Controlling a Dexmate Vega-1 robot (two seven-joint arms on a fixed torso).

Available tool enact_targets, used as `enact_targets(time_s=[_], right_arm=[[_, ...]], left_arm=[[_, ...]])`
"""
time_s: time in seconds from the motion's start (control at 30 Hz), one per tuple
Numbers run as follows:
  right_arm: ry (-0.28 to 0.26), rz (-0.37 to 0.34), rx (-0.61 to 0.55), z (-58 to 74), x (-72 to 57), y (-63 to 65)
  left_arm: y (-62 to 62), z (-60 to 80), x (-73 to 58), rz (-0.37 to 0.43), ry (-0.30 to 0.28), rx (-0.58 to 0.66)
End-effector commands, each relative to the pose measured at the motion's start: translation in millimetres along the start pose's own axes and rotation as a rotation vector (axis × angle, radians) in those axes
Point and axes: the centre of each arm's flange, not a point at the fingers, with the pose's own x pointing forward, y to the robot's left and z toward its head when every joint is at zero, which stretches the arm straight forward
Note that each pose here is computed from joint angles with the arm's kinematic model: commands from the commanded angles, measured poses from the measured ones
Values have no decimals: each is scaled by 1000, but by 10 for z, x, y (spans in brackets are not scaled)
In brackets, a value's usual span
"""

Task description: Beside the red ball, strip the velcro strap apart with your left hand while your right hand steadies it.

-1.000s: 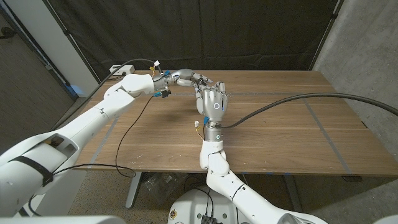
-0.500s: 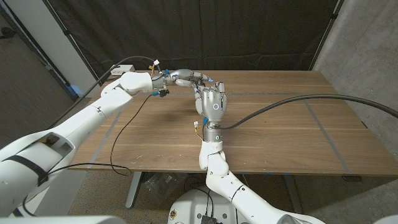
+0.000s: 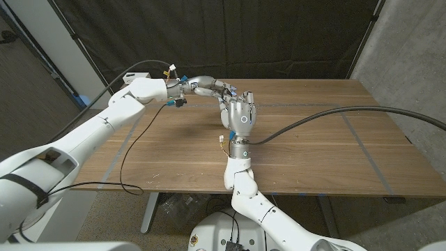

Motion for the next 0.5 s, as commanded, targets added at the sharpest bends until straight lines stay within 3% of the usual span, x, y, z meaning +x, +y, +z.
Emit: enact_targets(time_s=[0.03, 0.3, 0.5], right_arm=[[98, 34, -55, -293, -47, 88], [79, 14, -61, -295, -98, 21], [47, -13, -82, -271, -136, -42]], left_arm=[[-2, 27, -133, 13, 39, 8], [-43, 86, -112, 35, 55, 22], [-65, 108, -121, 108, 65, 8]])
